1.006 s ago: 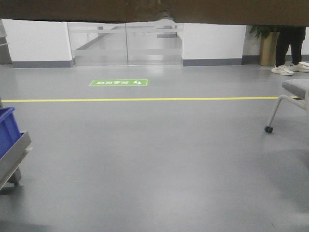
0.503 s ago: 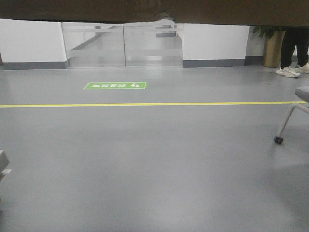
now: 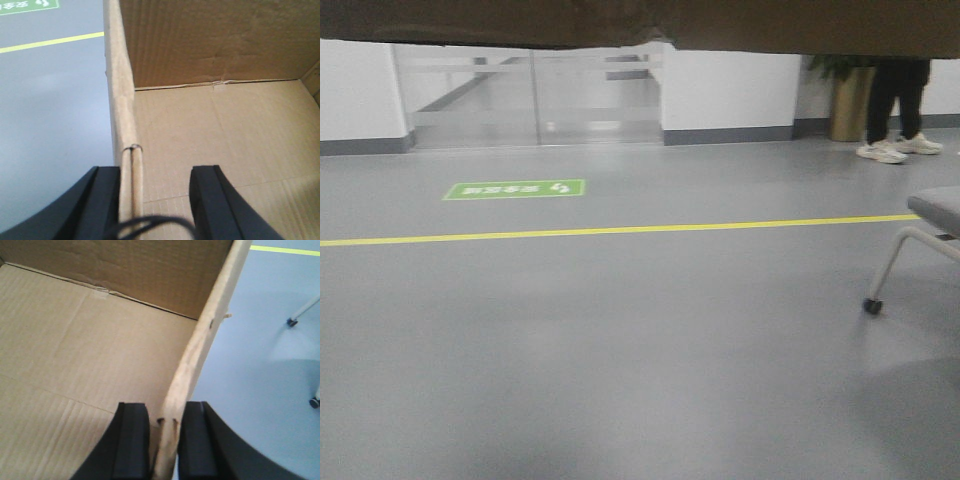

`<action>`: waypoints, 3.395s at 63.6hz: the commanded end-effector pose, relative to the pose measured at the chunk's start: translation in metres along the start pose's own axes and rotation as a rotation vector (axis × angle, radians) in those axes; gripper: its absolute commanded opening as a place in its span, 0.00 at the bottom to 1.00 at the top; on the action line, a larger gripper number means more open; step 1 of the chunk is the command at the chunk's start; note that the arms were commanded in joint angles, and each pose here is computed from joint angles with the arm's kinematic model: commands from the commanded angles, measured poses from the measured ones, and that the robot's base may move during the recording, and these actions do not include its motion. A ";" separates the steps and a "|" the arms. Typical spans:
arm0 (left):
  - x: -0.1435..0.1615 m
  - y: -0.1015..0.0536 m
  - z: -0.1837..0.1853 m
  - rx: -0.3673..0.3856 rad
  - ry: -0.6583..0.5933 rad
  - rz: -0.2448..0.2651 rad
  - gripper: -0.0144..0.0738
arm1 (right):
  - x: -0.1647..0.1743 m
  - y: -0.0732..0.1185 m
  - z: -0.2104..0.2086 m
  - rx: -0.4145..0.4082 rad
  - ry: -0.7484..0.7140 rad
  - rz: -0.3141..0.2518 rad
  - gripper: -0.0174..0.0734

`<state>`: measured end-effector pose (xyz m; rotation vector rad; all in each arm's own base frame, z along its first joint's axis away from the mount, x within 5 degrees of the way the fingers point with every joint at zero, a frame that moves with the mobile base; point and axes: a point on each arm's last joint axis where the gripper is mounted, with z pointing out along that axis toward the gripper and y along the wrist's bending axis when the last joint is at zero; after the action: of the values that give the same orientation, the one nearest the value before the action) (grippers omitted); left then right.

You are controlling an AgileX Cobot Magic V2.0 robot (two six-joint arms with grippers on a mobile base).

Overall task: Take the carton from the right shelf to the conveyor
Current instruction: 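Hold the carton with both grippers while the base turns away, then hold the carton while driving up to the red-framed conveyor, then hold the carton above the grey conveyor belt with both grippers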

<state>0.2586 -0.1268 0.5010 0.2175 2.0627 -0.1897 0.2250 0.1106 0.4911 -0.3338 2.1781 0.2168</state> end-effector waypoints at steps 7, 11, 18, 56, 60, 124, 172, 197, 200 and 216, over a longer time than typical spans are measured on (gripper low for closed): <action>-0.007 -0.014 -0.010 0.125 -0.083 -0.014 0.14 | -0.008 0.008 -0.003 -0.083 -0.085 0.018 0.11; -0.007 -0.014 -0.010 0.125 -0.083 -0.014 0.14 | -0.008 0.008 -0.003 -0.083 -0.085 0.018 0.11; -0.007 -0.014 -0.010 0.125 -0.083 -0.014 0.14 | -0.008 0.008 -0.003 -0.083 -0.085 0.018 0.11; -0.007 -0.014 -0.010 0.124 -0.084 -0.013 0.14 | -0.008 0.008 -0.003 -0.083 -0.085 0.018 0.11; -0.007 -0.014 -0.010 0.124 -0.084 -0.013 0.14 | -0.008 0.008 -0.003 -0.083 -0.085 0.018 0.11; -0.007 -0.014 -0.010 0.124 -0.084 -0.013 0.14 | -0.008 0.008 -0.003 -0.083 -0.085 0.018 0.11; -0.007 -0.014 -0.010 0.124 -0.084 -0.013 0.14 | -0.008 0.008 -0.003 -0.083 -0.085 0.018 0.11; -0.007 -0.014 -0.010 0.124 -0.084 -0.013 0.14 | -0.008 0.008 -0.003 -0.083 -0.085 0.018 0.11; -0.007 -0.014 -0.010 0.124 -0.084 -0.013 0.14 | -0.008 0.008 -0.003 -0.083 -0.085 0.018 0.11; -0.007 -0.014 -0.010 0.124 -0.084 -0.013 0.14 | -0.008 0.008 -0.003 -0.083 -0.085 0.018 0.11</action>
<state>0.2592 -0.1267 0.5011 0.2225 2.0554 -0.1830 0.2256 0.1110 0.4908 -0.3300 2.1788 0.2189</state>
